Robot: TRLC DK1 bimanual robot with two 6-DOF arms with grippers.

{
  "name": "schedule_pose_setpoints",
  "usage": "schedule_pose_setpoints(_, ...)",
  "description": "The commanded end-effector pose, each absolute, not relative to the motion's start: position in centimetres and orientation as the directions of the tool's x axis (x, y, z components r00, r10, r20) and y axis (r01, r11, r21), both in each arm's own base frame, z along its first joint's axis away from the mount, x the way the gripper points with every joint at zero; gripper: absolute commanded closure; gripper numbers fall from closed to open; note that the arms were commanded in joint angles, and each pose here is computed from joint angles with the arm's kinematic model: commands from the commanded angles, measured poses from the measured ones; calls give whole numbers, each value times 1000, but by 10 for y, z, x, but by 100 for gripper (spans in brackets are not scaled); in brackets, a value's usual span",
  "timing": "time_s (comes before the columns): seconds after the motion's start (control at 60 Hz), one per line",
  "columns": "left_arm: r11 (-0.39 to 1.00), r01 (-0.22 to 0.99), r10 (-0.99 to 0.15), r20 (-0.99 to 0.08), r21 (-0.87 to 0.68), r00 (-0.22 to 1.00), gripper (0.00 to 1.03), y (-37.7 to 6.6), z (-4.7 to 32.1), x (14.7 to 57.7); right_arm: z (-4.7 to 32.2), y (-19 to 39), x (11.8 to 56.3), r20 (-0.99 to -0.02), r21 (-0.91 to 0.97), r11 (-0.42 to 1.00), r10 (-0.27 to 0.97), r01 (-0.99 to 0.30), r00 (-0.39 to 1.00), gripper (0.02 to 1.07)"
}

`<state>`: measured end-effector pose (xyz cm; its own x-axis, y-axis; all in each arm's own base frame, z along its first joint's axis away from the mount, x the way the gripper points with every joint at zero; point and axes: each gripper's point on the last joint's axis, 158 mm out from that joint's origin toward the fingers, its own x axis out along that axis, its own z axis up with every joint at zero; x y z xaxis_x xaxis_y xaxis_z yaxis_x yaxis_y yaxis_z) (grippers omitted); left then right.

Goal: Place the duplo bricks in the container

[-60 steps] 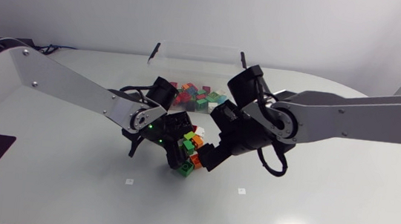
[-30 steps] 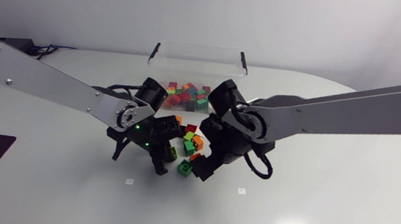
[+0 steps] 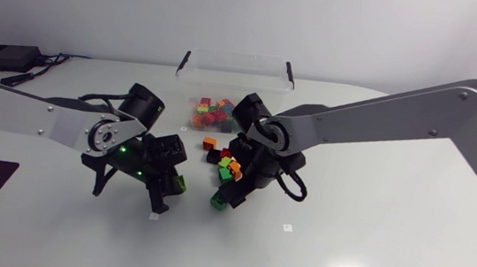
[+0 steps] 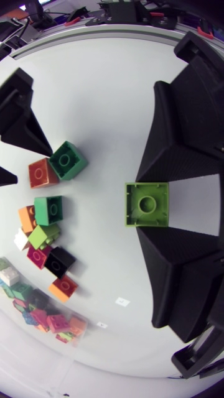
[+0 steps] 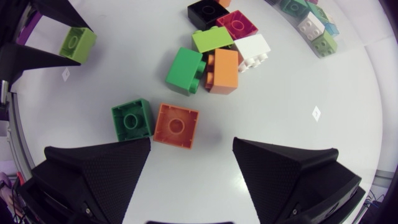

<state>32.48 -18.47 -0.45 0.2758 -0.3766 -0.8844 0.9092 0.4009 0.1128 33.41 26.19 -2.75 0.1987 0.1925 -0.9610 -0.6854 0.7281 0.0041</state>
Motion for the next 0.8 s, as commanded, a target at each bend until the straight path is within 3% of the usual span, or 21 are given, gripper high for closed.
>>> schedule_pose_setpoints(0.0,396,910,-392,-874,121,286,70,-177,6,320,-35,267,335,-968,-5,736,165,-677,187,11)
schedule_pose_setpoints(0.183,410,902,-400,-863,133,309,70,-166,21,320,-37,273,348,-973,-22,741,138,-671,183,12)
schedule_pose_setpoints(0.333,431,888,-419,-836,162,356,70,-160,43,326,-40,275,352,-978,-23,747,122,-664,171,24)
schedule_pose_setpoints(0.783,526,806,-487,-681,270,546,70,-154,156,366,-50,268,348,-985,-17,754,100,-656,140,91)
